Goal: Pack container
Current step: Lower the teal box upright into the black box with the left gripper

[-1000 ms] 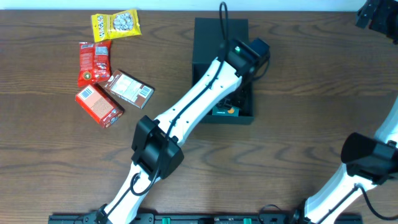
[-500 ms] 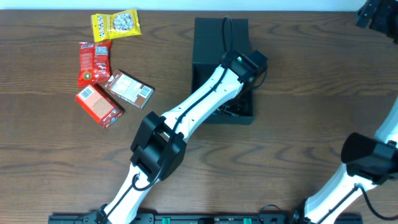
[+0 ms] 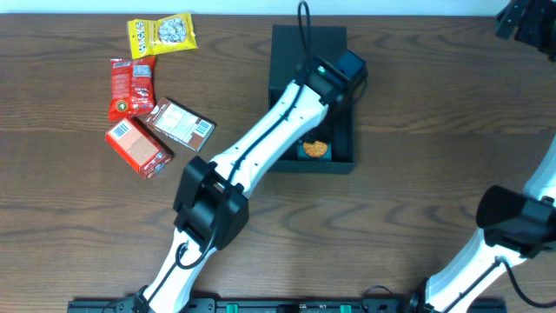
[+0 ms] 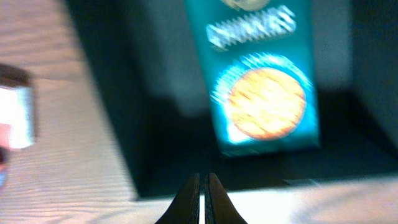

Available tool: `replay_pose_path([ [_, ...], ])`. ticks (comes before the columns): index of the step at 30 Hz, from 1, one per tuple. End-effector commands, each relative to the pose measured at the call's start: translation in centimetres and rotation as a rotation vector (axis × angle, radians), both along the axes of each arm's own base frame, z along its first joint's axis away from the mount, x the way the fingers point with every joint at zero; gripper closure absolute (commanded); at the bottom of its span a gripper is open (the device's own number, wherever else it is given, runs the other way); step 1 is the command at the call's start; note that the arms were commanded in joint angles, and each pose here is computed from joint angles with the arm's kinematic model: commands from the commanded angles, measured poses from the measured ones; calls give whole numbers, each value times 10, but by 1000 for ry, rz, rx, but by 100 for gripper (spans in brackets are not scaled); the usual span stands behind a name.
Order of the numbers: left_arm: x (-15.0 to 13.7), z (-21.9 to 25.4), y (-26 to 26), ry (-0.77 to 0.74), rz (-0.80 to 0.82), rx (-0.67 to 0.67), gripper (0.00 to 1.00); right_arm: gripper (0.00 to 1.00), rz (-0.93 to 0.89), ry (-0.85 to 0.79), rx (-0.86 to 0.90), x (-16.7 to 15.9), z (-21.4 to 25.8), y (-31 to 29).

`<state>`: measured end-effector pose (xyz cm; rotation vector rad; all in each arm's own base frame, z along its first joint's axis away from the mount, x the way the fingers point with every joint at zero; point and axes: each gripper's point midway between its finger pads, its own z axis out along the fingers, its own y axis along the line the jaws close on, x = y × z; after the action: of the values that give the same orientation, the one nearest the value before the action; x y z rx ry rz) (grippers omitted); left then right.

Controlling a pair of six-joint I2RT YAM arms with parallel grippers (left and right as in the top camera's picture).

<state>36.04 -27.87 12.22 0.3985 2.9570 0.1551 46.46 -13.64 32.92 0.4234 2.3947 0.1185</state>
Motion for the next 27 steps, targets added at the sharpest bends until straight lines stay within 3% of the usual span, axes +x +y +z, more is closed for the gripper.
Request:
replay_pose_path([
  [1,37,9,39,-94,93,44,94,1,29,-30,4,-6,12,4],
  [5,50,-27,35,-15,122,-108,94,1,36,-22,0,-7,11,5],
  [10,62,-42,33,-46,102,-138,94,1,38,-24,2,-7,11,5],
  [27,56,-87,16,-48,56,-167,94,1,40,-23,5,-7,11,6],
])
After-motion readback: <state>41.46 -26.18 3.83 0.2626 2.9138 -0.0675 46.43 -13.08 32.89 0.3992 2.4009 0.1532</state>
